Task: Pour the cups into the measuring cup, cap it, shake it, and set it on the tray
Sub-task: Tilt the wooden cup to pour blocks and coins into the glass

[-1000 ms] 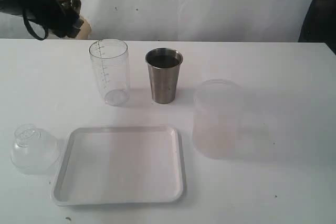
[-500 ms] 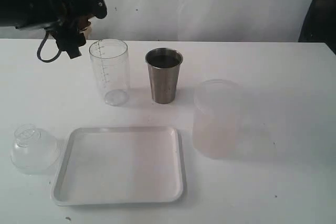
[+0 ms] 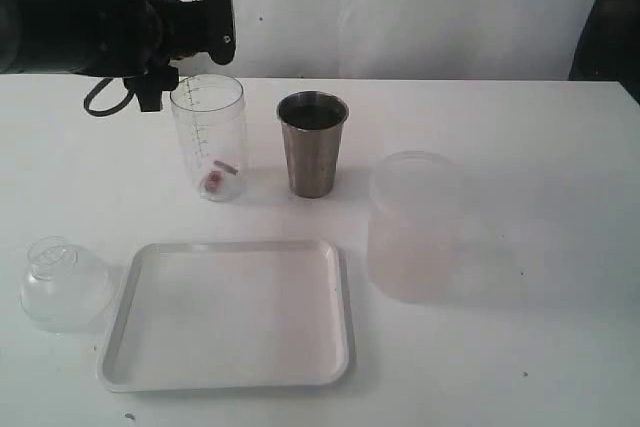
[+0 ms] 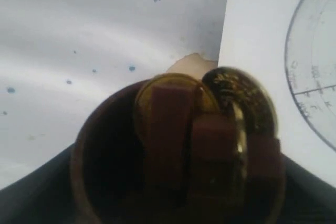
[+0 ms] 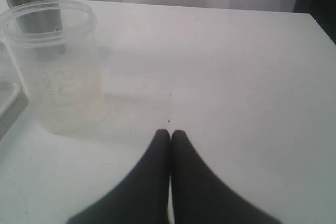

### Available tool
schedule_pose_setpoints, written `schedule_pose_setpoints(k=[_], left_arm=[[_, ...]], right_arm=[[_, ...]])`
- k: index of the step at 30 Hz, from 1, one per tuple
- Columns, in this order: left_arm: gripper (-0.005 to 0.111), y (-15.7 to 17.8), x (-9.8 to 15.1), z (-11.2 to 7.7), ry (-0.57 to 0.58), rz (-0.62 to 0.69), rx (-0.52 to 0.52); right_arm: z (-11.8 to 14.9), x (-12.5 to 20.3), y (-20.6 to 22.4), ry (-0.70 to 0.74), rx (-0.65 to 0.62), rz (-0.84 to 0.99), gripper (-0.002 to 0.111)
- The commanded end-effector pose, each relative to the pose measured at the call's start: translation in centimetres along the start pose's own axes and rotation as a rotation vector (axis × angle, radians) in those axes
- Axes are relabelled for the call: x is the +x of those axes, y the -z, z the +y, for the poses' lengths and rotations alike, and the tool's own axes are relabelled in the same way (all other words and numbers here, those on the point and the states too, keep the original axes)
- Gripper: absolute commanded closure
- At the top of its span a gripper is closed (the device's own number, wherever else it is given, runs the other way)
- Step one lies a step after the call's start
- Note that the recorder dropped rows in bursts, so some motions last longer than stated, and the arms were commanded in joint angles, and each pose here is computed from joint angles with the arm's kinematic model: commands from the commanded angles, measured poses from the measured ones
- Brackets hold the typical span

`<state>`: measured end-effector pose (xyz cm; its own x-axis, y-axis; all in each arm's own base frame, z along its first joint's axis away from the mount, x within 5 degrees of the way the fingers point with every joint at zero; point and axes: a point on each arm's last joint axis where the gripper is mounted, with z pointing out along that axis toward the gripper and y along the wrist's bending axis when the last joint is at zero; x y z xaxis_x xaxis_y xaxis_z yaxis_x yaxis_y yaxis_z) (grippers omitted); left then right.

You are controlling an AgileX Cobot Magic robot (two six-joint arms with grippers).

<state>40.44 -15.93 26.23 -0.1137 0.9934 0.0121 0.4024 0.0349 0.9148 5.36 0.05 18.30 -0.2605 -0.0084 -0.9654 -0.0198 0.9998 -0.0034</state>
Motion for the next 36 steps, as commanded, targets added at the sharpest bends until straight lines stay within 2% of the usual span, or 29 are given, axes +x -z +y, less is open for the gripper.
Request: schedule_pose_setpoints(k=[1,4,17,25,29,36], left_arm=[[0.107,0.3,0.0,0.5,-0.133,0.015,-0.035],[0.107,0.3,-0.1,0.6,-0.194,0.012,-0.038],[0.107,0.7,-0.6,0.8,-0.289,0.042,-0.077],[0.107,0.6,-1.7,0.1,-0.457,0.068,-0.108],[0.107,0.7,-1.7,0.1,-0.469,0.071,-0.112],[0.107,0.7,-1.7,0.1,-0.615,0.091,-0.119]], right_arm=[[0.0,0.1,0.0,-0.004,0.002,-0.002,0.108],[0.0,0.1,0.0,-0.004,0.002,-0.002,0.108],[0.0,0.1,0.0,-0.004,0.002,-0.002,0.108],[0.0,0.1,0.0,-0.004,0.002,-0.002,0.108],[0.0,0.1,0.0,-0.004,0.002,-0.002,0.108],[0.0,0.1,0.0,-0.004,0.002,-0.002,0.108]])
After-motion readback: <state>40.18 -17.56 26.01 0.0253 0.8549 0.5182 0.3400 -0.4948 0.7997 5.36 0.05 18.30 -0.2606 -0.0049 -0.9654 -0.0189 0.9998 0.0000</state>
